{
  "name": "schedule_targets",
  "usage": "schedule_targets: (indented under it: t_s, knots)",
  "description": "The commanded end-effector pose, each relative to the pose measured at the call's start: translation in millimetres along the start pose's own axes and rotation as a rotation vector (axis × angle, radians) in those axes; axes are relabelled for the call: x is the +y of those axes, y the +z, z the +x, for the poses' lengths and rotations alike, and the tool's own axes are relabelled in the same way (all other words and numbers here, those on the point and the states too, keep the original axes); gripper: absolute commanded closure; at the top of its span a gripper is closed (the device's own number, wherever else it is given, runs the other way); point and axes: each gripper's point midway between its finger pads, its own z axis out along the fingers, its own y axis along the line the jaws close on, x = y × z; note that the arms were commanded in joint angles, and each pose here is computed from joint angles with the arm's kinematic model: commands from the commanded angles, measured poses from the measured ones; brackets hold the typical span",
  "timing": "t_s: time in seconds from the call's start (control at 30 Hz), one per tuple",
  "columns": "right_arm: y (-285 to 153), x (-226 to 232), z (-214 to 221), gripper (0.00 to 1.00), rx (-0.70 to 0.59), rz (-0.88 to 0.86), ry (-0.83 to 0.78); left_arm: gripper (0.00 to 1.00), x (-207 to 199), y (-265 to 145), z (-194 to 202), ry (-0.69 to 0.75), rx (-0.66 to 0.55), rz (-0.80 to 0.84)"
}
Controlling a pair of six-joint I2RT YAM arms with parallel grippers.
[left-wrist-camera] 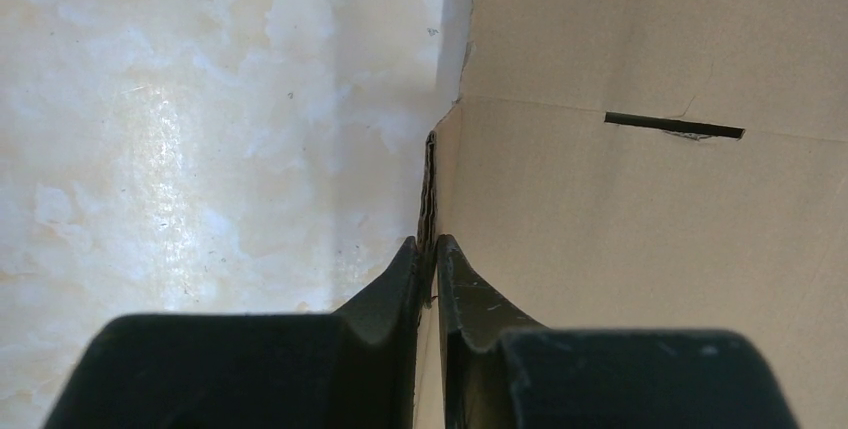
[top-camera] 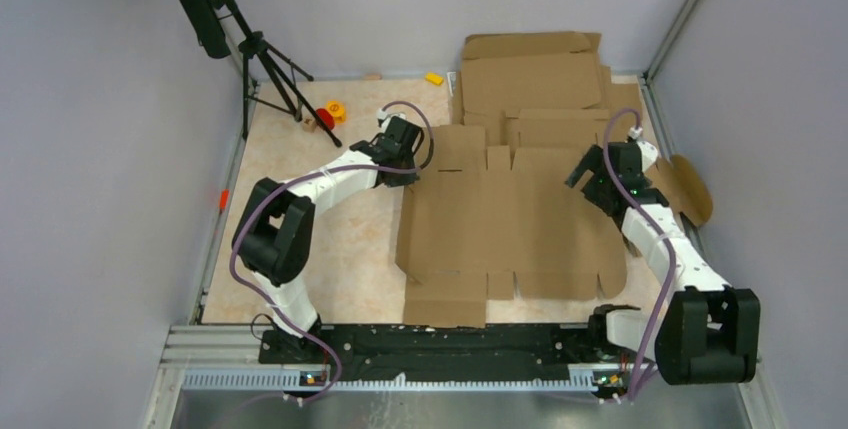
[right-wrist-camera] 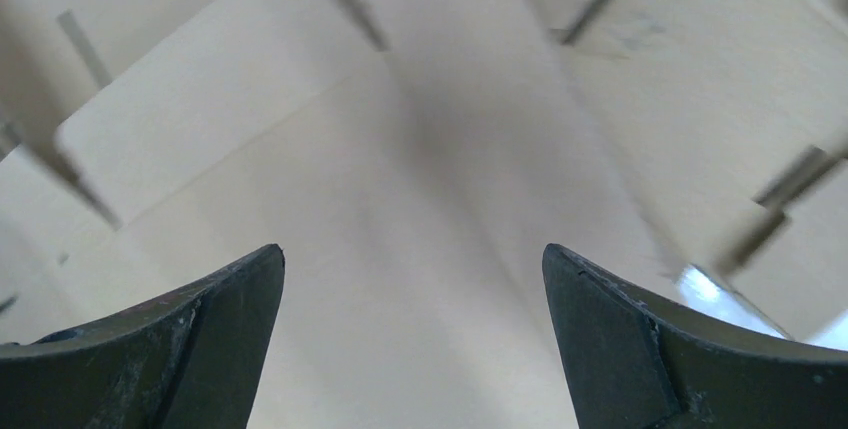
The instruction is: Fold the paper box
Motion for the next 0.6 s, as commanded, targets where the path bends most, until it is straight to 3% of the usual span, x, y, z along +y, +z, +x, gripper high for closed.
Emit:
schedule_targets:
  t_s: [0.0, 0.4, 0.57]
  knots:
    - [4.7, -45.2, -10.8, 0.01, -0.090, 0.204, 0.132, 0.89, -7.4, -15.2, -17.2, 0.007, -0.060, 0.044]
    - [23.7, -80.7, -11.7, 0.01, -0.177, 0.379, 0.137, 0.88, -6.7, -16.0, -12.5, 0.024, -0.050, 0.059]
    - [40.8, -65.9, 4.9, 0.01, -0.053, 0.249, 0.141, 0.88, -9.0, -15.5, -11.0, 0.025, -0.043, 0.071]
